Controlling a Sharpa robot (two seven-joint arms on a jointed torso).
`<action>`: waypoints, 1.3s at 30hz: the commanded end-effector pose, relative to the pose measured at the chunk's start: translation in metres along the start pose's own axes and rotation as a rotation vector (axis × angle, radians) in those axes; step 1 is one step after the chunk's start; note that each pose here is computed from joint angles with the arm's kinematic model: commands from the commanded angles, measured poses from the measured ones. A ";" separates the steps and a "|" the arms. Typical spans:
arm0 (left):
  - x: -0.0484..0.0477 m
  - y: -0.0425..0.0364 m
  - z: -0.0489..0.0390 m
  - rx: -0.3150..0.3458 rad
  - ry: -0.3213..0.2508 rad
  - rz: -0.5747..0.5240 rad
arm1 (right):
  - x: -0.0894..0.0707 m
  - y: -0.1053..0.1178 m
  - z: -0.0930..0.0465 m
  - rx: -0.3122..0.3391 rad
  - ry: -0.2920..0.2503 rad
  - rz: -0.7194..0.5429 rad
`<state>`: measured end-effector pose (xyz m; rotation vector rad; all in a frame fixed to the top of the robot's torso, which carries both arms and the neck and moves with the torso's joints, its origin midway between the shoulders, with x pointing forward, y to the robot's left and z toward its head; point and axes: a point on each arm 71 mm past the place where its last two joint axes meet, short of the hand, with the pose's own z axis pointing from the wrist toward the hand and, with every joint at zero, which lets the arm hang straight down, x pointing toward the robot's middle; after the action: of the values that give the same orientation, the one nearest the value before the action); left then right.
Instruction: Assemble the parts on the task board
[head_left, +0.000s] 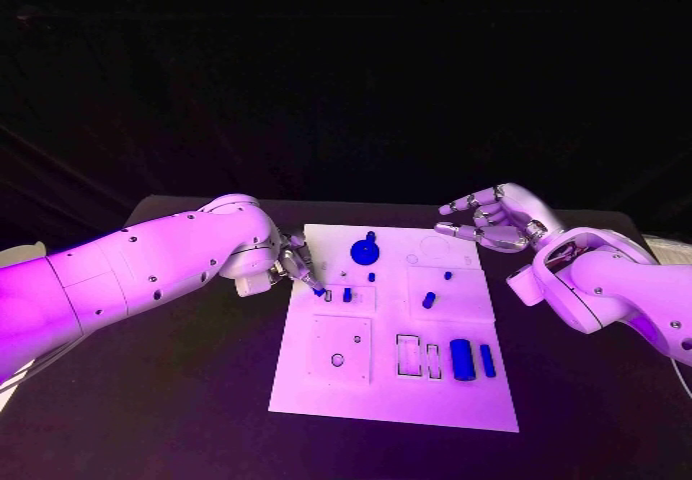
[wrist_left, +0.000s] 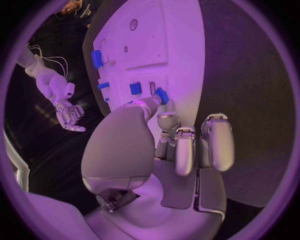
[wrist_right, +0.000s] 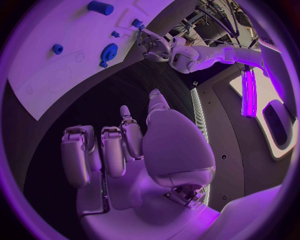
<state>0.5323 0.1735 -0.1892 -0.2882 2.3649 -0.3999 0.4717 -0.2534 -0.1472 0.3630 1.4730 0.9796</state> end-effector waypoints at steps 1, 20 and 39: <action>0.0031 0.0034 0.0020 0.007 0.008 -0.082 | 0.001 0.001 0.000 -0.007 0.013 -0.001; 0.0014 0.0202 -0.0051 0.021 0.056 -0.247 | 0.001 0.000 0.000 -0.005 0.013 0.001; 0.0055 0.0195 -0.0150 0.071 0.093 -0.342 | 0.001 0.000 0.000 -0.007 0.014 0.003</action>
<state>0.5172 0.1965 -0.1915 -0.6251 2.4040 -0.6125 0.4723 -0.2541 -0.1475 0.3656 1.4737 0.9793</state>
